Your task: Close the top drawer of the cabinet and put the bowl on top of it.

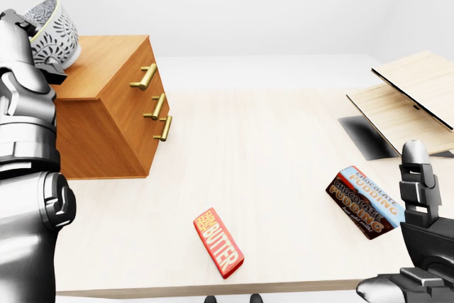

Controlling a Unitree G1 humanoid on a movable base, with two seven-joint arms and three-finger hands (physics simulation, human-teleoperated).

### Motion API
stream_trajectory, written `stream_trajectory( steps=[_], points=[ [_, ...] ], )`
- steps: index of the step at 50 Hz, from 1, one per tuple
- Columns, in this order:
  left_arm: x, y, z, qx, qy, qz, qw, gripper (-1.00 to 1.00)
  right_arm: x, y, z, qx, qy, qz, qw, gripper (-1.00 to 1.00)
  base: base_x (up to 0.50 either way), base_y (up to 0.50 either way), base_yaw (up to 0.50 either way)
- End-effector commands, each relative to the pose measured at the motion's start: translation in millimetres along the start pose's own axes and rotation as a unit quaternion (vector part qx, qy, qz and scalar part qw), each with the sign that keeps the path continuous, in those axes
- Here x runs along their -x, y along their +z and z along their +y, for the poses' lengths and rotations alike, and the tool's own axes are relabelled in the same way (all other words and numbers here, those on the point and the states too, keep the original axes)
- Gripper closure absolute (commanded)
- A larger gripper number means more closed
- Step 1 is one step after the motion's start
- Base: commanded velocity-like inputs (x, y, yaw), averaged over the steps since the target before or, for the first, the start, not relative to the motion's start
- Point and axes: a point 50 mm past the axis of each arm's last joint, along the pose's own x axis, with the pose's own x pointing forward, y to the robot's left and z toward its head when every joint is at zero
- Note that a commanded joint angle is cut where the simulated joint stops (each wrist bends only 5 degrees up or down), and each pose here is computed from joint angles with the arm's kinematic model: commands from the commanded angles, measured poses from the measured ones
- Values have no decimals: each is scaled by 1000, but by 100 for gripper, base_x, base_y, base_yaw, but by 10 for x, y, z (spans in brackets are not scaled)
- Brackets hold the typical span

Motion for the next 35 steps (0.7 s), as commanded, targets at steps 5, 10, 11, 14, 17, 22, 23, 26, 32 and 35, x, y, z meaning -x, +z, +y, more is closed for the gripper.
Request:
stream_trajectory(
  steps=[5,10,11,14,17,22,23,26,32,35],
  points=[
    [23,-144,-55,-22,-9,18,1000,-100,-3,-1,3,1,0,1,1000,-100,0,0,0],
    [17,-148,-39,-22,-8,18,1000,-100,0,1,3,1,1,0,1000,-100,0,0,0],
    [18,-149,-40,-23,-8,18,1000,-100,-6,-3,7,1,1,1,1000,-100,0,0,0],
    [17,-145,-38,-21,-7,18,1000,-100,-11,-13,18,1,2,2,1000,-100,0,0,0],
    [12,-122,-26,-20,-5,16,1000,-100,-5,-13,24,3,4,2,1000,-100,0,0,0],
    [4,-116,-5,-18,-1,16,1000,-100,-23,-32,35,3,4,4,1000,-100,0,0,0],
    [5,-121,-8,-18,-1,17,1000,-100,-18,-30,33,3,5,4,1000,-100,0,0,0],
    [0,-121,9,-17,2,17,1000,-100,-14,-22,21,2,3,3,1000,-100,0,0,0],
    [-16,-109,67,-13,10,16,1000,-100,-18,-30,30,3,4,4,1000,-100,0,0,0],
    [-30,-103,119,-8,17,15,1000,-100,-21,-31,27,3,4,4,1000,-100,0,0,0]
  ],
)
